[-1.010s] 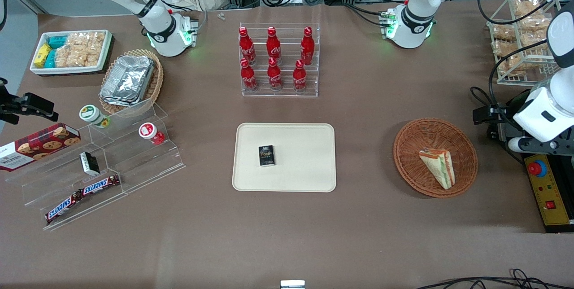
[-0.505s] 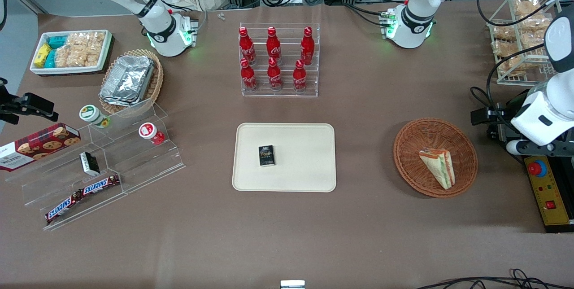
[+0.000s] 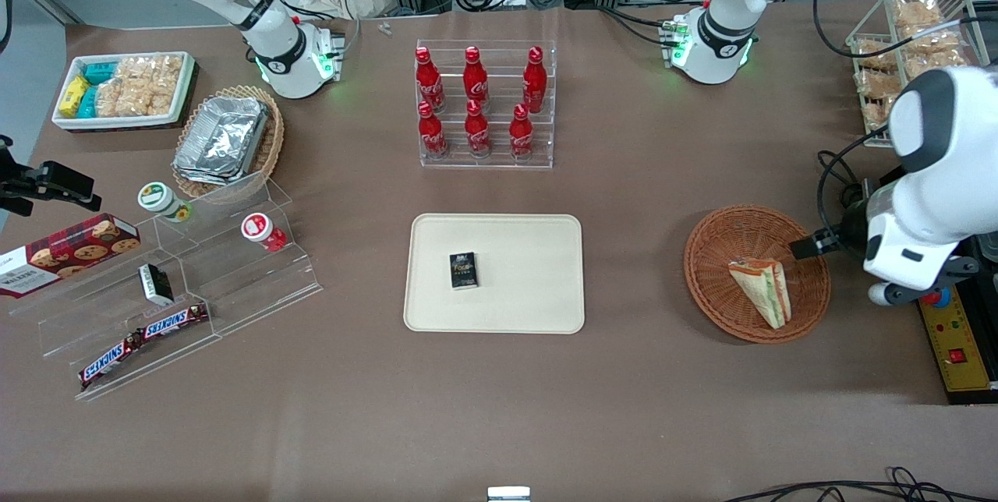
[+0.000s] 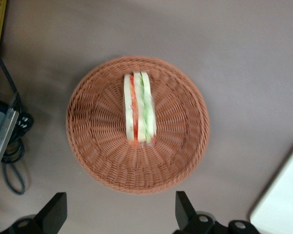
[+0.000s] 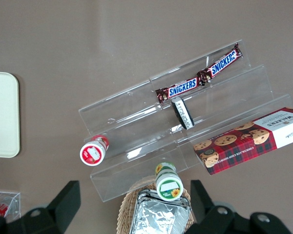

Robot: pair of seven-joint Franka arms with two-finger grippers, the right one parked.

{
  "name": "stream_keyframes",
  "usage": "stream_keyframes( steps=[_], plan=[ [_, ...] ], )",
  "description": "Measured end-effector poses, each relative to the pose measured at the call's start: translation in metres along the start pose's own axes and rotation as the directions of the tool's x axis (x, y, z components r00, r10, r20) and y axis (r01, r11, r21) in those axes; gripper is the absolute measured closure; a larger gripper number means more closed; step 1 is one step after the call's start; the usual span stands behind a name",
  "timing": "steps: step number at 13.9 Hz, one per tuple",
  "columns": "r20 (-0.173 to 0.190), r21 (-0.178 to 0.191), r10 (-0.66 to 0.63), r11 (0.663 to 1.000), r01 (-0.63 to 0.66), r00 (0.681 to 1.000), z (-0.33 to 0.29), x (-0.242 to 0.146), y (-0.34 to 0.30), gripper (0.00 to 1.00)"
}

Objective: Place sandwich from basket to tray
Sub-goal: 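Lower the open left gripper over the wrapped sandwich in the basket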

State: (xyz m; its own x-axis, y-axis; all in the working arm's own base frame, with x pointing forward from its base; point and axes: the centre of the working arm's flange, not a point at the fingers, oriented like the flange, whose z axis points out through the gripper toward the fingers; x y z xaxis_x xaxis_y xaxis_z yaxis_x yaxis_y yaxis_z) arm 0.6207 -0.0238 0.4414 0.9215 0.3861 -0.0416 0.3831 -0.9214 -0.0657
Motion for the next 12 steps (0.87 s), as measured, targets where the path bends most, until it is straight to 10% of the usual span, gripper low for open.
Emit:
stream_keyframes(
  steps=[5, 12],
  plan=[
    [-0.077, -0.057, -0.115, 0.992, 0.11, 0.99, 0.089, -0.007, 0.005, 0.0],
    [-0.06, -0.051, -0.159, 0.986, 0.156, 0.985, 0.135, -0.005, -0.016, 0.0]
  ],
)
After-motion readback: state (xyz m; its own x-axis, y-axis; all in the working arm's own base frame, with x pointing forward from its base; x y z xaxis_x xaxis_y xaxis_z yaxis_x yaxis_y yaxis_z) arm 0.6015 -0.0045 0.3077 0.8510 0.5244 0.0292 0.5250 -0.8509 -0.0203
